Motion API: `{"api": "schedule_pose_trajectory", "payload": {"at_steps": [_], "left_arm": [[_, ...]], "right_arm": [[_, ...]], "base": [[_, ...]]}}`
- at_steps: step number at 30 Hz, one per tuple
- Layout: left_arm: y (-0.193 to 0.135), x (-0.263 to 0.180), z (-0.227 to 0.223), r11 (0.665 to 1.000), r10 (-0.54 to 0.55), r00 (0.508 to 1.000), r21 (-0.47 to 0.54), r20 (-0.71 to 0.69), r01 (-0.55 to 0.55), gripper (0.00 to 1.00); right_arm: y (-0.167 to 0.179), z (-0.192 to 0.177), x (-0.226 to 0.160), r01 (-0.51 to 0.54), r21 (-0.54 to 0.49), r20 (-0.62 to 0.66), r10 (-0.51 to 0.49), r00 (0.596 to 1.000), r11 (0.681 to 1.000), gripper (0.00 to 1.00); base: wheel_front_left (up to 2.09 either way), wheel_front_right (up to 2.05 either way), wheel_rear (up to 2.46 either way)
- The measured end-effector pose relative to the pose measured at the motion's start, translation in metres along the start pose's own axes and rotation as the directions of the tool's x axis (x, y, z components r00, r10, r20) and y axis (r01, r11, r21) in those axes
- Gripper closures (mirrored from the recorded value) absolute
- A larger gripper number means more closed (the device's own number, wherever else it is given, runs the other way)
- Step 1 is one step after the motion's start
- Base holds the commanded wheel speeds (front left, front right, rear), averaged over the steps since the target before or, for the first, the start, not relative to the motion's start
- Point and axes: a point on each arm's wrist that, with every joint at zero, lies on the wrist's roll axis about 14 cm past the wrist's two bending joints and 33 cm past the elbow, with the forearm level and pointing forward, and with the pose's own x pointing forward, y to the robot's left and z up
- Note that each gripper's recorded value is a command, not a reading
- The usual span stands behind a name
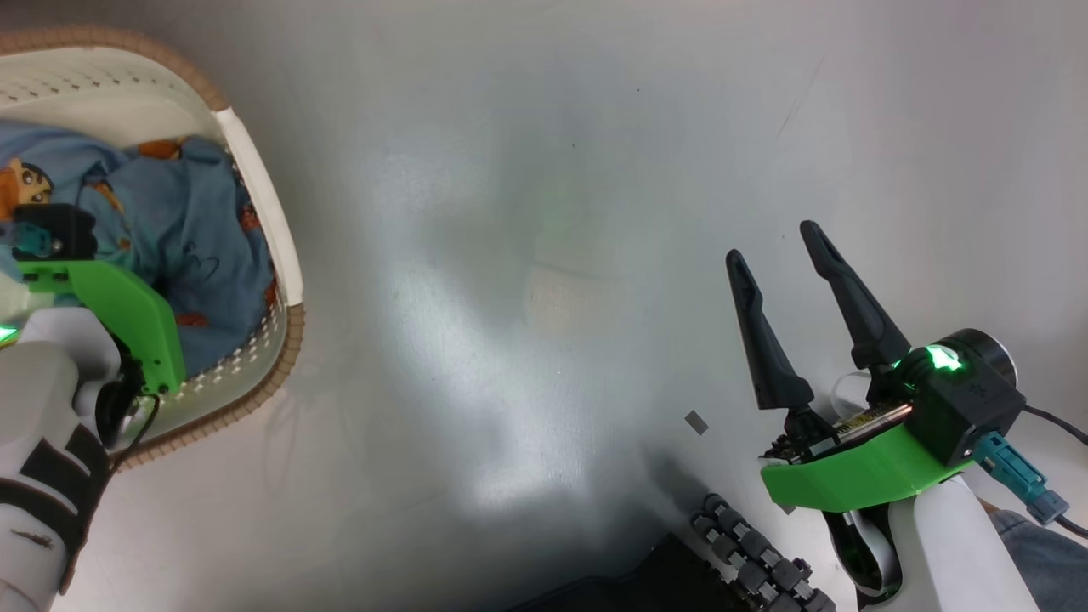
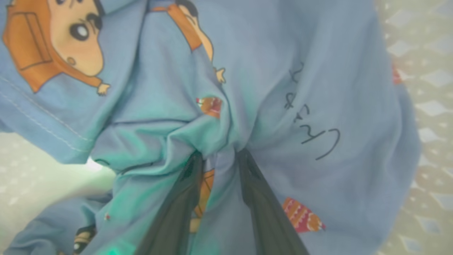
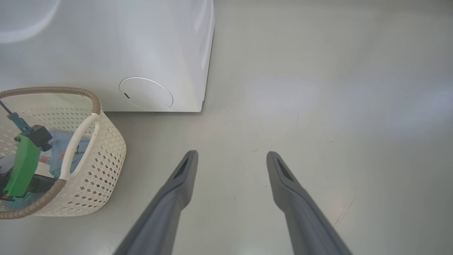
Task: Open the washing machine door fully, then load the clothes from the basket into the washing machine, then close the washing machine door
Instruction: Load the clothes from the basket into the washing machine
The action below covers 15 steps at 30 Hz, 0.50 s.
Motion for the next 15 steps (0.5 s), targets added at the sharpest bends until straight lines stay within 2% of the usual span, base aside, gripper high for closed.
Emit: {"api": "schedule_pose_trajectory", "payload": {"at_steps": [6,7,9,10,15], "left_arm": [[-0.0001,0.0013,-0.0031,1.000,0.007,1.000,0.022,0.005,-0.007,0.60],[0.0000,0.0013,-0.0038,1.000,0.008,1.000,0.023,0.003,-0.008,0.64],[-0.0008,0.0020,-0.0025,1.000,0.008,1.000,0.029,0.009,-0.008,0.77],[-0.0014,0.0023,-0.0022,0.999,0.007,1.000,0.033,0.009,-0.007,1.00],[-0.0002,0.0022,-0.0033,0.999,0.010,1.000,0.042,0.016,-0.010,1.00]], "right_arm": [[-0.0009,0.0021,0.0022,0.002,-0.006,0.010,-0.002,1.000,1.000,0.00],[-0.0009,0.0025,0.0026,0.002,-0.010,0.011,-0.001,1.000,1.000,0.00],[-0.0005,0.0026,0.0034,-0.001,-0.017,0.012,0.001,1.000,1.000,0.00],[-0.0003,0.0022,0.0037,-0.001,-0.017,0.012,0.002,1.000,1.000,0.00],[0.0009,0.0002,0.0049,-0.005,-0.015,0.009,0.005,1.000,1.000,0.00]], "base": [[0.00,0.00,0.00],[0.00,0.00,0.00],[0.00,0.00,0.00],[0.00,0.00,0.00],[0.00,0.00,0.00]]}}
